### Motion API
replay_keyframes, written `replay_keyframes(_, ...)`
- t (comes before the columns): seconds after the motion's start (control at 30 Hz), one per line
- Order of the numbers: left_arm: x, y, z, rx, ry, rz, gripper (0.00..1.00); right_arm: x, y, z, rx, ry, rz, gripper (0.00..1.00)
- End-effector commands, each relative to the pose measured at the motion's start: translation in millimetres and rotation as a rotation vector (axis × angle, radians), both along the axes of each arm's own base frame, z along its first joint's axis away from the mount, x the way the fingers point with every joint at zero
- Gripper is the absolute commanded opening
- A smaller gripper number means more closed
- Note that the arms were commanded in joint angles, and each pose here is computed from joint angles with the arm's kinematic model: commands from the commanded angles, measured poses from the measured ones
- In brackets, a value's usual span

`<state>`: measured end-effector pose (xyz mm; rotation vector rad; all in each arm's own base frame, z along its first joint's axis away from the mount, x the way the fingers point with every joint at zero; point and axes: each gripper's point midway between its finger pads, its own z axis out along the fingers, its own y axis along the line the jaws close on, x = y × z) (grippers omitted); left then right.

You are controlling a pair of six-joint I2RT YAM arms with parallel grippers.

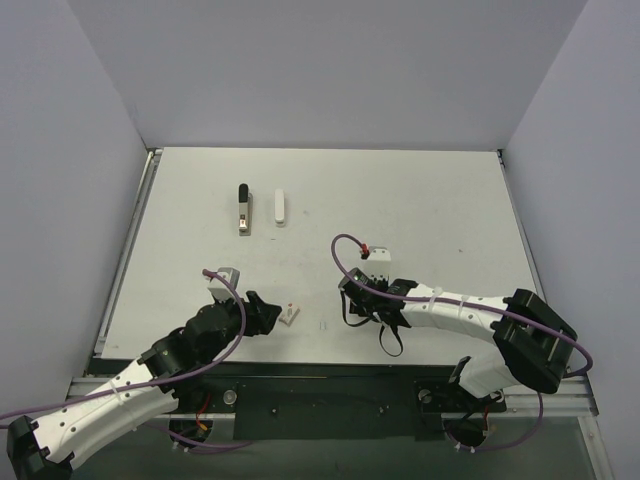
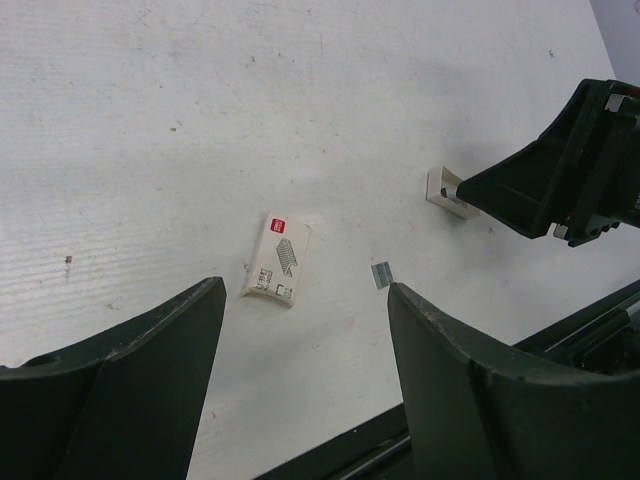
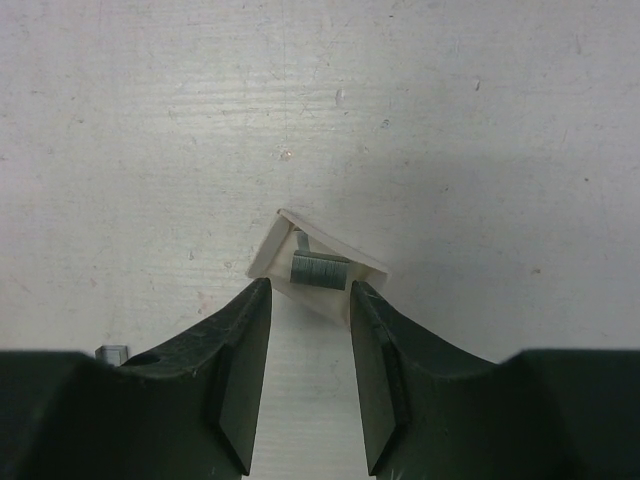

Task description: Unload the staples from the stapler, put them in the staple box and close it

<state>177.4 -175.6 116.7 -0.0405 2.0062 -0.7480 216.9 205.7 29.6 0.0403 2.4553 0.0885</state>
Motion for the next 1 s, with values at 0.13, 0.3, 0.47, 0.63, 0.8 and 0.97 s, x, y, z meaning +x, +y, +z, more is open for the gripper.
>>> replay_keyframes(0.13, 2, -4, 7, -0.017, -0.026, -0.012, 0.77, 4, 2, 11, -0.013, -0.047, 0.001, 0.34)
replay_keyframes(0.3, 1, -3, 7, -0.016, -0.026, -0.012, 0.77, 2, 17, 29, -0.011, -0.108, 0.094, 0.36)
replay_keyframes(0.47, 0, -2, 10, -0.021, -0.027, -0.012, 0.77, -7, 37, 41, -0.010, -0.136, 0.205, 0.41)
replay_keyframes(0.63, -1, -1, 12, -0.022, -0.029, -0.010, 0.77, -20, 59, 35, 0.041, -0.092, 0.304, 0.44)
replay_keyframes(0.8, 0, 0, 13, -0.022, -0.029, -0.006, 0.77, -27, 80, 24, 0.110, -0.062, 0.309, 0.46)
replay_keyframes(0.97, -1, 1, 15, -0.021, -0.028, -0.003, 0.77, -34, 94, 18, 0.143, -0.049, 0.292, 0.47)
